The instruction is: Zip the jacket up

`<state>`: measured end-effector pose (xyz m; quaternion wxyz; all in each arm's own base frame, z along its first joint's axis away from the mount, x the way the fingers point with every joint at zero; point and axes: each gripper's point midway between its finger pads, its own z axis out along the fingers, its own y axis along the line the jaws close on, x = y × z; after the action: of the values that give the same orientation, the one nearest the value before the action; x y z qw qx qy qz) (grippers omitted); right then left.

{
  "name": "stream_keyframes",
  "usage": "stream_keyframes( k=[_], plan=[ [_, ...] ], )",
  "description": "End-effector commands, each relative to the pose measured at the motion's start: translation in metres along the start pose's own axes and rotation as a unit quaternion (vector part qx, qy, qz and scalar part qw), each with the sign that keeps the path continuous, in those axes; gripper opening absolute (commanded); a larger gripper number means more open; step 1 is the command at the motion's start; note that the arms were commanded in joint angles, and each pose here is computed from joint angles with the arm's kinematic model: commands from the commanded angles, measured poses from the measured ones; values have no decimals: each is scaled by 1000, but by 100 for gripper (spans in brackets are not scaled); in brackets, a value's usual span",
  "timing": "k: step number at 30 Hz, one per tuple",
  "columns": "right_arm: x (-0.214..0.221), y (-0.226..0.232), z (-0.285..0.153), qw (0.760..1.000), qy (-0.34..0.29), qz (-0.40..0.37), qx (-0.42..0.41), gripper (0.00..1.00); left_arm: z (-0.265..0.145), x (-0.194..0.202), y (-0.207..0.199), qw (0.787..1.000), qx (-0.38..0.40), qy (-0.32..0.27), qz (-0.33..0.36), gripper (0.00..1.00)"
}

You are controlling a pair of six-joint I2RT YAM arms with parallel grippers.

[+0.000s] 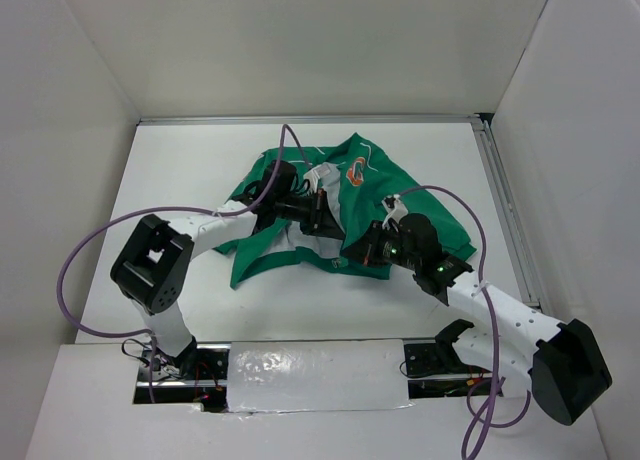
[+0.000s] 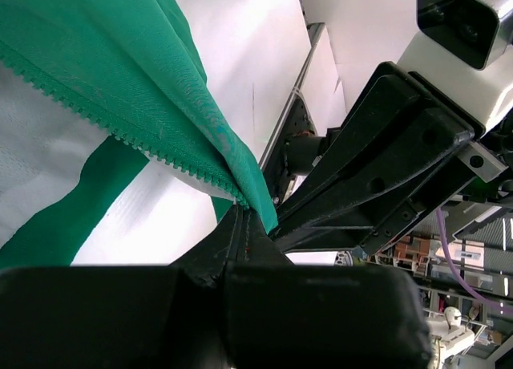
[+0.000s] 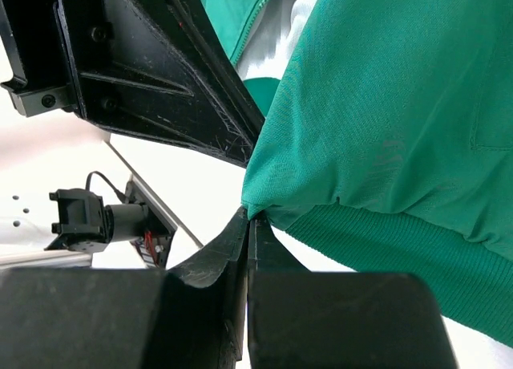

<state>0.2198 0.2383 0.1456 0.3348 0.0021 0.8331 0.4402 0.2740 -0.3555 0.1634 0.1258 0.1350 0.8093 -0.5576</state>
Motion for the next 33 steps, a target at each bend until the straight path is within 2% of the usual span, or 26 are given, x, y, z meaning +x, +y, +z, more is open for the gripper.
stream_keyframes(
  k=[1,10,15,22,23,25,28,31,32,33],
  plan=[
    [-2,15,-3,999,-1,-24,-25,0,-4,-15,-29,997,44,-16,62,0],
    [-7,22,-1,998,-2,-41,-38,22,-4,-7,-42,994,47,-20,99,0],
    [-2,22,0,998,8,-41,-46,28,-4,-7,-47,992,56,-15,109,0],
    [-17,18,3,999,-28,-35,-28,27,-3,-1,-54,991,61,-10,118,0],
    [-18,19,3,999,-29,-35,-29,22,-4,0,-55,991,61,-11,118,0],
    [-19,21,4,998,-33,-33,-35,0,-5,0,-56,991,60,-13,117,0],
    [-17,23,2,998,-30,-41,-43,0,-5,-2,-53,993,44,-14,109,0],
    [-17,25,-3,997,-36,-47,-49,0,-9,-9,-51,994,12,-19,102,18],
    [-20,24,-6,997,-46,-45,-45,0,-12,-10,-51,994,3,-22,108,34],
    [-21,21,-9,997,-49,-41,-37,0,-15,-14,-46,994,-16,-34,105,38]
  ],
)
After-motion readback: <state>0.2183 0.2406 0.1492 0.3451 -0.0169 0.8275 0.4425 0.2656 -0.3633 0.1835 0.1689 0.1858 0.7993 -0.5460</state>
